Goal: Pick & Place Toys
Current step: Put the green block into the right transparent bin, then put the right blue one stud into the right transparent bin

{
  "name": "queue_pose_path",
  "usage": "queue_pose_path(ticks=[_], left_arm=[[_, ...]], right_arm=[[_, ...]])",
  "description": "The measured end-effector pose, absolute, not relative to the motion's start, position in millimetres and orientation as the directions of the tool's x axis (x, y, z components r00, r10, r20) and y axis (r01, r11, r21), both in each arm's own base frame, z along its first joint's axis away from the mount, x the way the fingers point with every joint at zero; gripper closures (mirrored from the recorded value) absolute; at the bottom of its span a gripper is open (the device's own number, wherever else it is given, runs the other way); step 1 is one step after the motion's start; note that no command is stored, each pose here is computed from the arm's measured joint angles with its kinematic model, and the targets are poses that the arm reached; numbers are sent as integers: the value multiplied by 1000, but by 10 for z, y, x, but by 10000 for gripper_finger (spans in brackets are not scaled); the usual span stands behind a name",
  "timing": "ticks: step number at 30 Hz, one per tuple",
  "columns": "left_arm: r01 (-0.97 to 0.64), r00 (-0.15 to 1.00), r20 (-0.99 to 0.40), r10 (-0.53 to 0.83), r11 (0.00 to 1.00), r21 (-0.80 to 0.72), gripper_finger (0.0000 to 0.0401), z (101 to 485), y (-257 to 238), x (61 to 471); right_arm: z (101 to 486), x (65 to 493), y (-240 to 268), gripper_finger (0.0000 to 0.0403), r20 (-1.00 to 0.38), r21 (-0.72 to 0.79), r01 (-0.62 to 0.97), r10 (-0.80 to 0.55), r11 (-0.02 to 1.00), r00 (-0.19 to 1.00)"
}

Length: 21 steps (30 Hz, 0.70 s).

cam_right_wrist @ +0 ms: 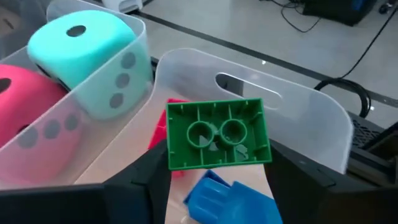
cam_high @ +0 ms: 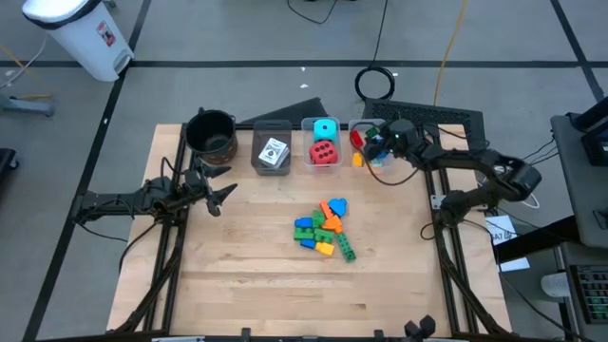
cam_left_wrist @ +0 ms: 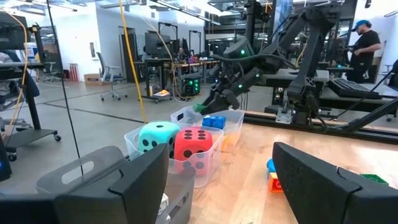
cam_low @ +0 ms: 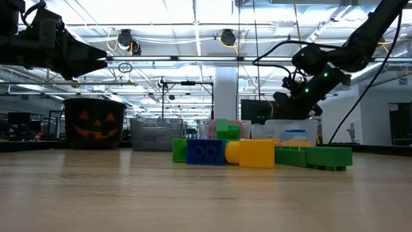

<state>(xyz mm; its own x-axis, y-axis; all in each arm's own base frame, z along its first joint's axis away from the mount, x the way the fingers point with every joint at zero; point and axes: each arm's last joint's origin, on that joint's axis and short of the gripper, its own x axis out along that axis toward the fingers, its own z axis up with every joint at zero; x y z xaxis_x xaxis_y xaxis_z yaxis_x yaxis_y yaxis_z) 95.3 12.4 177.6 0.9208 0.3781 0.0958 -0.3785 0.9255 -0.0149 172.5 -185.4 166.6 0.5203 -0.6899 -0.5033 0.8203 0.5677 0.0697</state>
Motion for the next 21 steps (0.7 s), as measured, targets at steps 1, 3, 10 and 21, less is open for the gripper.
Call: queue_pose_path(ticks=[1,3,10,21], left_arm=[[-378,921,95,378,926,-15,109,1774,124,954],[-378,921,95,378,925,-15,109,1775,124,954],[-378,921,96,378,926,-15,109,1776,124,953],[-379,921,96,378,925,-15,109,1776,124,953]], right_arm=[[1659,1730,-1860,200,-502,71,821,-691,567,520],[1657,1737,-1867,189,-495,70,819,-693,570,524],[1709,1726,-1857,129,-475,54,814,-702,578,530],[2021,1941,-1484,77,-335,130,581,-516,804,788]])
